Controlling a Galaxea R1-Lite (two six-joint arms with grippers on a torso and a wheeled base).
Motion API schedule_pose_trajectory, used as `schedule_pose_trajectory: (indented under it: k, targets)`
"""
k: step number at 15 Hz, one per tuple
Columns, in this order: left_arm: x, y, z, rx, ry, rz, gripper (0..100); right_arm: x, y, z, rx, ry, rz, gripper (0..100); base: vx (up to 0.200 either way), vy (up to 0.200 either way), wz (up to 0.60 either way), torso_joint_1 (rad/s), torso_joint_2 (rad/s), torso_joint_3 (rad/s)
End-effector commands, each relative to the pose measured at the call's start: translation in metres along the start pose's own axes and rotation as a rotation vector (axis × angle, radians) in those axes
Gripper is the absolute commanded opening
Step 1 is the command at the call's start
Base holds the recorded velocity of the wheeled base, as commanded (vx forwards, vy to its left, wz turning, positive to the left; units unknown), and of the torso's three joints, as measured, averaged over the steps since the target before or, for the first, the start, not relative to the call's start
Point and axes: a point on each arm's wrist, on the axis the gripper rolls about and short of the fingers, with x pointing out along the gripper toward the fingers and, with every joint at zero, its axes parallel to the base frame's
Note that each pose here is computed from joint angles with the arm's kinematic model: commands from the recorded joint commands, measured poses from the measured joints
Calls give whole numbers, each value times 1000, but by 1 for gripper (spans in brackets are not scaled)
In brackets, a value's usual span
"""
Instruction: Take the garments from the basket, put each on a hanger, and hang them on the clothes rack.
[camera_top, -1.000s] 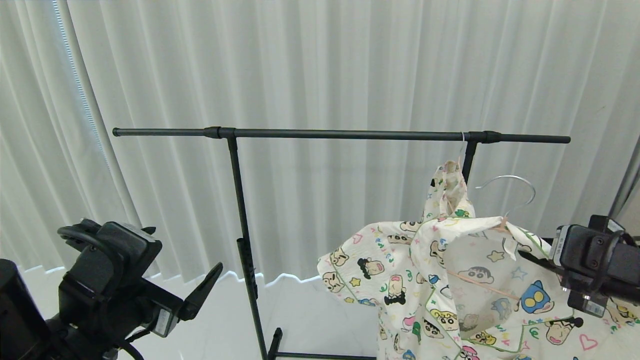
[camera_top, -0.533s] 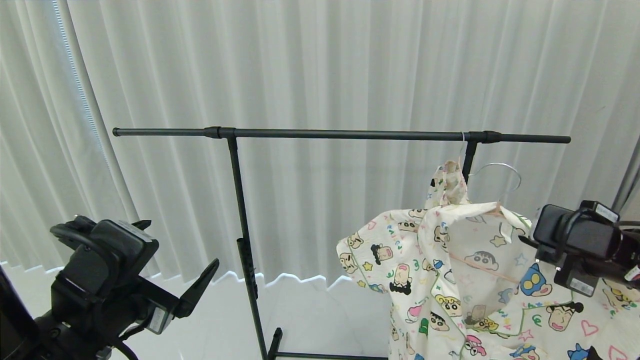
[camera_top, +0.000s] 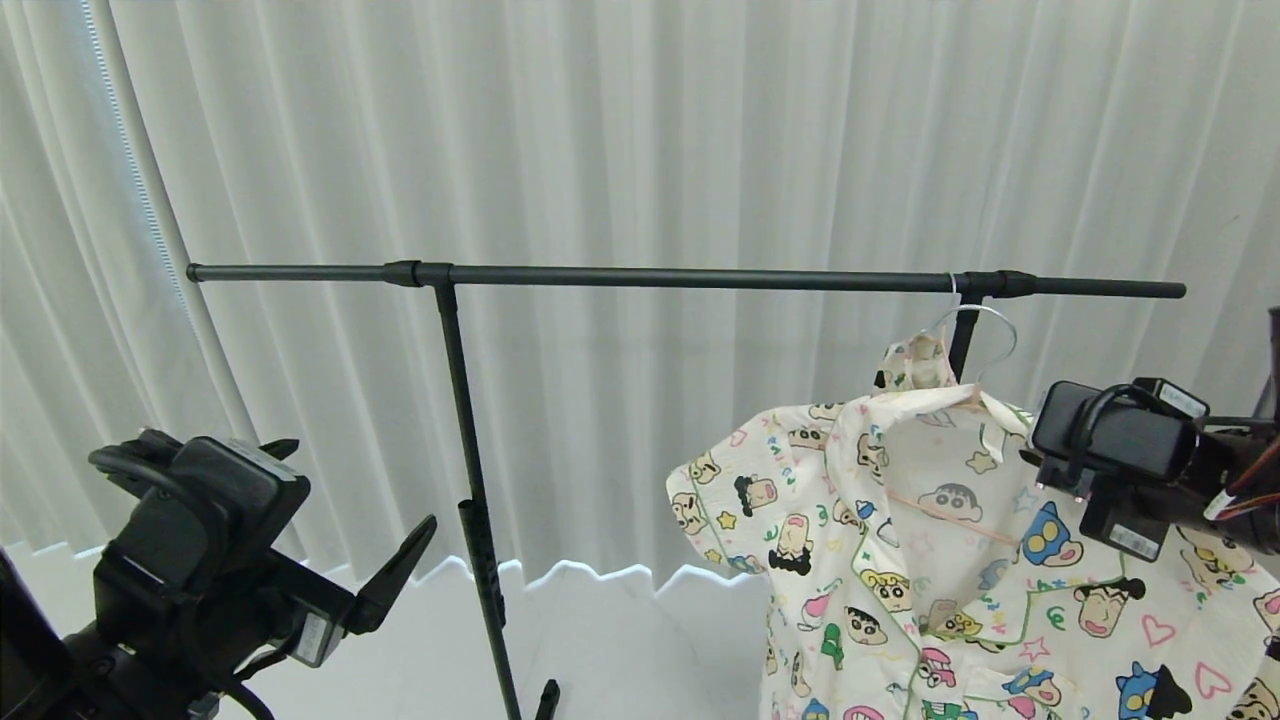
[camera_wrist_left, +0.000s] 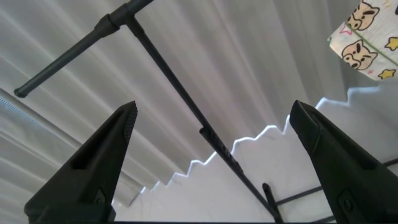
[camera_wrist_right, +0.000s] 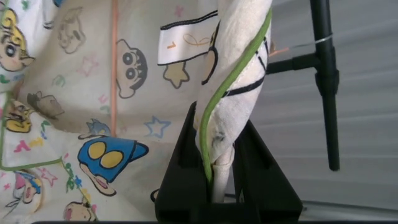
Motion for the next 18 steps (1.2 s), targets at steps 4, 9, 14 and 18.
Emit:
schedule_pose_trajectory:
  k: [4,9,14,18]
  targets:
    - [1,-1,-1,2,7,-3,100,0,-1,1,20,11,13,0,200,0,0,2,4,2]
    - [1,-2,-2,2,10,-7,100,-10,-5,16,241,56,103,0,200,0,0,3,4,0]
    - [1,-2,-2,0,13,-7,100,-7,-5,35,379,66,116,0,200,0,0,2,2,2]
    - [1,-2,-3,1,14,-9,100,-6,-3,34,404,96,133,0,0,0,0,0,0,0]
